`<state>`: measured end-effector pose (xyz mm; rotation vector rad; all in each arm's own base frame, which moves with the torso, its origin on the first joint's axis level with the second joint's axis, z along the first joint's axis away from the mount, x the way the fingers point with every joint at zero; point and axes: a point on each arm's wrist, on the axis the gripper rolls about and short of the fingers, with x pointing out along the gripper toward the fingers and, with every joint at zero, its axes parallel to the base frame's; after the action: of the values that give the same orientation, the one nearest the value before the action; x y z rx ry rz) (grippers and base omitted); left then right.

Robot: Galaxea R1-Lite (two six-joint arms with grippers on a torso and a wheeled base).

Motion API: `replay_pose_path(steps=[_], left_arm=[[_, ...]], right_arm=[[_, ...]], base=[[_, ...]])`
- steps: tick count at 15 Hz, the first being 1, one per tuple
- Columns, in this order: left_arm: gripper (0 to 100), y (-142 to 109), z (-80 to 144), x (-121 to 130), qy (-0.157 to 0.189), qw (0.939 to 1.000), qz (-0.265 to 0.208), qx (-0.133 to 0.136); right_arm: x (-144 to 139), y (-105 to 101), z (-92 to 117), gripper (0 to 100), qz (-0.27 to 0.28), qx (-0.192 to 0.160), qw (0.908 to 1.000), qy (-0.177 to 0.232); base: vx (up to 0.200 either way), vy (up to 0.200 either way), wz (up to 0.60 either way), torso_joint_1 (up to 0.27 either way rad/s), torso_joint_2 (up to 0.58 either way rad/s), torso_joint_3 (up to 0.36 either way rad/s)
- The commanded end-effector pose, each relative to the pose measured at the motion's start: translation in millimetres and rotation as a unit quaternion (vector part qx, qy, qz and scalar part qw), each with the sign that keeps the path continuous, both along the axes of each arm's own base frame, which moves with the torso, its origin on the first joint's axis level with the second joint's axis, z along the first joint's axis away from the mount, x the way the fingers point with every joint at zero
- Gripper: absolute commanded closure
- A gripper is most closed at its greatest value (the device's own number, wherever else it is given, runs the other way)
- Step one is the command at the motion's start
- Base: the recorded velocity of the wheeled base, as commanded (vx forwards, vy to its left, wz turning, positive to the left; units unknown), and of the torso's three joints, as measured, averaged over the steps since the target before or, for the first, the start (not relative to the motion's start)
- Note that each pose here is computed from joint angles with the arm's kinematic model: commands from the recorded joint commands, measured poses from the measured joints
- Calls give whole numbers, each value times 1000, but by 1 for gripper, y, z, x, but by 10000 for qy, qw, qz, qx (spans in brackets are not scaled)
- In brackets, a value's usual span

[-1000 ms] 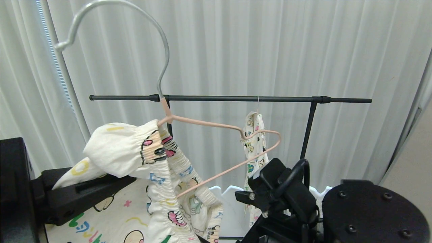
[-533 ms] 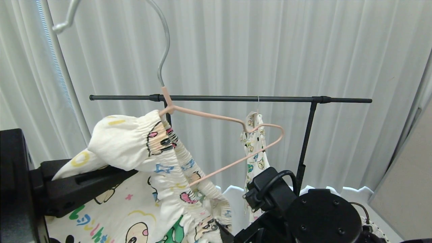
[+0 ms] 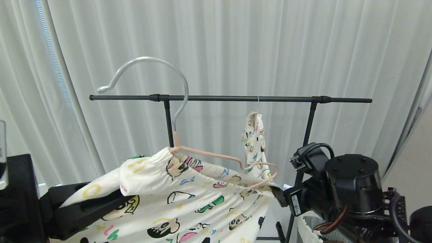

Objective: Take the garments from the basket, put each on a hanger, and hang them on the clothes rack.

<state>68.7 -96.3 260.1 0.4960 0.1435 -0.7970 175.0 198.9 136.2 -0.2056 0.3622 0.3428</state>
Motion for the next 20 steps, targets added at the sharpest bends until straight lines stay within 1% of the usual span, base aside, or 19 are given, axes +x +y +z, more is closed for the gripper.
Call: replay_pose_path(steps=[1,3,4,5,7,9,10,11,12,13,14,15,17,20], left_arm=[[100,12,-13,-8,-45,9999,-32,117],[100,18,-26,-12,13,9997,-28,262],[100,19,-29,-12,39,9995,-29,300],[100,21,-40,-12,124,9987,92,477],[100,20,-52,-7,254,9965,307,738],[100,13,-57,3,301,9916,771,995],[100,10,-56,9,292,9899,941,1022],[100,8,-53,13,229,9900,1052,912],[100,5,-51,19,161,9903,1161,746],[100,2,-49,21,67,9914,1173,573],[100,1,-48,22,7,9924,1141,465],[100,0,-48,21,9,9939,1026,414],[100,0,-48,17,61,9973,646,343],[100,1,-45,8,79,9999,49,145]], right_arm=[[10,-16,8,0,-303,-3,9994,-137],[13,-19,9,0,-334,-73,9993,-180],[13,-19,10,0,-319,-86,9993,-189],[13,-19,12,0,-278,-122,9993,-230],[12,-18,20,0,-158,-179,9990,-386],[3,-14,30,0,234,-175,9982,-516],[-6,-12,33,0,526,-190,9972,-490],[-16,-10,35,0,816,-199,9955,-431],[-34,-6,41,0,1476,-73,9884,-355],[-46,-5,45,0,2037,65,9786,-283],[-58,-3,50,0,2594,198,9653,-207],[-61,-2,51,0,2874,149,9575,-179],[-61,-2,49,0,3081,-138,9508,-311],[-60,2,47,0,3527,-374,9339,-443]], base=[[0,0,0,0,0,0],[0,0,0,0,0,0],[0,0,0,0,0,0],[0,0,0,0,0,0],[0,0,0,0,0,0],[0,0,0,0,0,0],[0,0,0,0,0,0],[0,0,0,0,0,0],[0,0,0,0,0,0],[0,0,0,0,0,0],[0,0,0,0,0,0],[0,0,0,0,0,0],[0,0,0,0,0,0],[0,0,0,0,0,0]])
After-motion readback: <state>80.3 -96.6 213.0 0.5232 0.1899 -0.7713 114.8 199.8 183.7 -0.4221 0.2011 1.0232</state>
